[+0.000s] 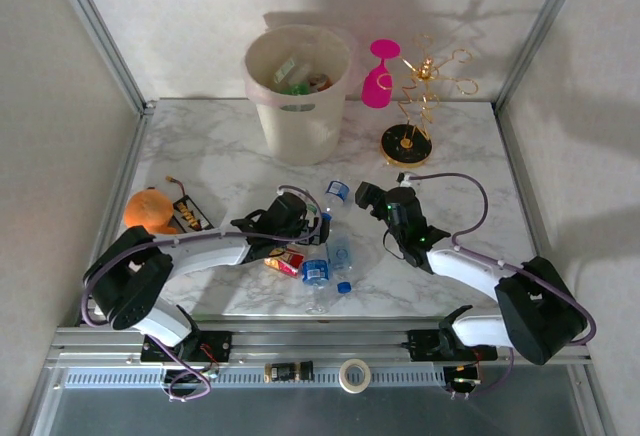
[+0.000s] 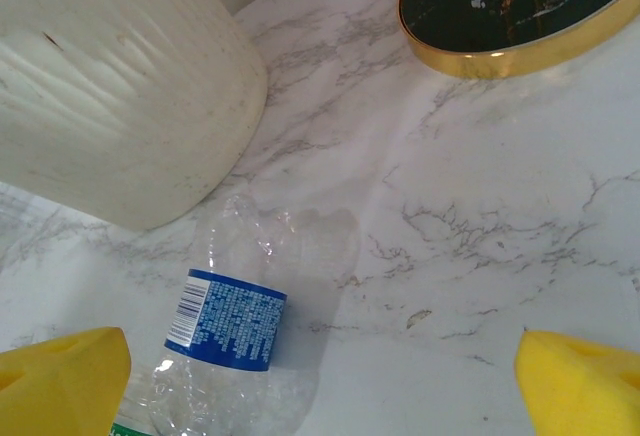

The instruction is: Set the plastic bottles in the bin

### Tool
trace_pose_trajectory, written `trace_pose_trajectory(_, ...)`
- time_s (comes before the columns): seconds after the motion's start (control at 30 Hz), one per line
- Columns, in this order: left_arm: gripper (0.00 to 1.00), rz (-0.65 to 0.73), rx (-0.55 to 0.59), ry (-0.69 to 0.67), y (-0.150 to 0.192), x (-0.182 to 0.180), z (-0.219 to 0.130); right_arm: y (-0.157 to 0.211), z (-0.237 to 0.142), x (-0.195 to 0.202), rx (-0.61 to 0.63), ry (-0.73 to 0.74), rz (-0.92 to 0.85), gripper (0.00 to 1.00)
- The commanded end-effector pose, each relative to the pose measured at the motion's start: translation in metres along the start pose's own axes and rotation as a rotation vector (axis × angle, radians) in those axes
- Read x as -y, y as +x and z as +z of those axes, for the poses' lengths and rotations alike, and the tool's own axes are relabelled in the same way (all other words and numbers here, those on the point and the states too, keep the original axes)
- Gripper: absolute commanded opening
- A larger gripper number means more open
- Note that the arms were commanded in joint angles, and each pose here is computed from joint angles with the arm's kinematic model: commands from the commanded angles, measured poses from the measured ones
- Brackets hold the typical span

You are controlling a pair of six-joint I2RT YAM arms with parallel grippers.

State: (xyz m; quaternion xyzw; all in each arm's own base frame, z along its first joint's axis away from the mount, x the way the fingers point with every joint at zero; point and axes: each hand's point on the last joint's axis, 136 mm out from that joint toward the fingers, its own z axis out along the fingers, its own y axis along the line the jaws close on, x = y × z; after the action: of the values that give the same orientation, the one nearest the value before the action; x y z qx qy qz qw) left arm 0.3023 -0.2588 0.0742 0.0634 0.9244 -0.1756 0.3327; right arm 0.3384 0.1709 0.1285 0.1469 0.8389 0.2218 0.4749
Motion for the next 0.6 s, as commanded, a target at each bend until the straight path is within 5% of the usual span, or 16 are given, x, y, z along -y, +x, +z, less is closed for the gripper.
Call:
trace_pose_trajectory(0.0, 1.00, 0.037, -0.003, -0.062, -0.001, -0.005, 0.005, -0.011, 0.000, -0.010, 0.038, -0.021, 0.049, 0.99)
trace_pose_trajectory(0.57, 0.91, 0.047, -0.030, -0.151, 0.013, -0.020, 0.025, -0.013, 0.000, -0.009, 0.045, -0.013, 0.038, 0.99)
